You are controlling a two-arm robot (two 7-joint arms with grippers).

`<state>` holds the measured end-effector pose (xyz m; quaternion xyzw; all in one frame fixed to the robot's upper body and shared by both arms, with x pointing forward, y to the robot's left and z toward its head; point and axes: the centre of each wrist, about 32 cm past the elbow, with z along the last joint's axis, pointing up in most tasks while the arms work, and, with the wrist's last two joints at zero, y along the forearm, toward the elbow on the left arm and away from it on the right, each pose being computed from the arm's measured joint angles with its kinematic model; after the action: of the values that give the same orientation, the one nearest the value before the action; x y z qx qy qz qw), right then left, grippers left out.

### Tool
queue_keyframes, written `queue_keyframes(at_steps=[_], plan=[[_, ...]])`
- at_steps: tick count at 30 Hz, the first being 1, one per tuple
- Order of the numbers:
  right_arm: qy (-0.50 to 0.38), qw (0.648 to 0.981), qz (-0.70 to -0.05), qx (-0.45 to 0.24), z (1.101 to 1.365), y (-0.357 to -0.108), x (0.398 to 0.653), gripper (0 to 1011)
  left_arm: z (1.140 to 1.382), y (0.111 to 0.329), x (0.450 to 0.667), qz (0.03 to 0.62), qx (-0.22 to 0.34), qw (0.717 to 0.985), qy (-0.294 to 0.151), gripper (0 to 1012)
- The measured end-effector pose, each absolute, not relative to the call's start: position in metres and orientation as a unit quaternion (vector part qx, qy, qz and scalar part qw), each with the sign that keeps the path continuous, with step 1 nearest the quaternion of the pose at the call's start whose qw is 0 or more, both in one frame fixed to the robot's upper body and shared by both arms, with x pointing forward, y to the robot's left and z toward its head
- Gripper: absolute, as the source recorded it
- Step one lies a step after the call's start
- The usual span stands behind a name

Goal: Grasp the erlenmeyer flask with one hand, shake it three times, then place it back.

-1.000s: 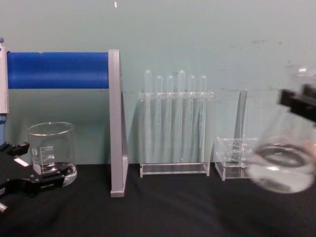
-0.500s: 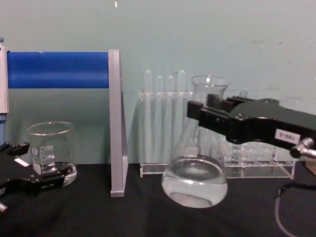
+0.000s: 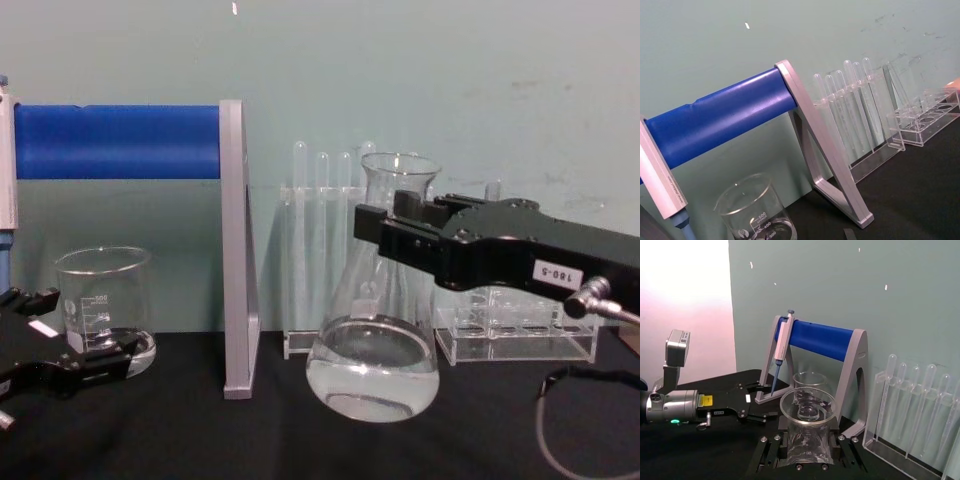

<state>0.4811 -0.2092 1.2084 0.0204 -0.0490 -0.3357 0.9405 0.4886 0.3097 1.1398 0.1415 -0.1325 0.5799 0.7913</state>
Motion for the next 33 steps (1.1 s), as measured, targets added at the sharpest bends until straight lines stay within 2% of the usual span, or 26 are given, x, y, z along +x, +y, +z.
queue_keyframes(at_steps=[20,33], plan=[[-0.043,0.942,-0.332,0.015,1.205,-0.211,0.481,449,1.140,0.310,0.489,0.580,0.141,0.791,-0.132,1001],[-0.031,0.945,-0.327,0.003,1.192,-0.218,0.478,449,1.140,0.310,0.489,0.580,0.141,0.791,-0.132,1001]])
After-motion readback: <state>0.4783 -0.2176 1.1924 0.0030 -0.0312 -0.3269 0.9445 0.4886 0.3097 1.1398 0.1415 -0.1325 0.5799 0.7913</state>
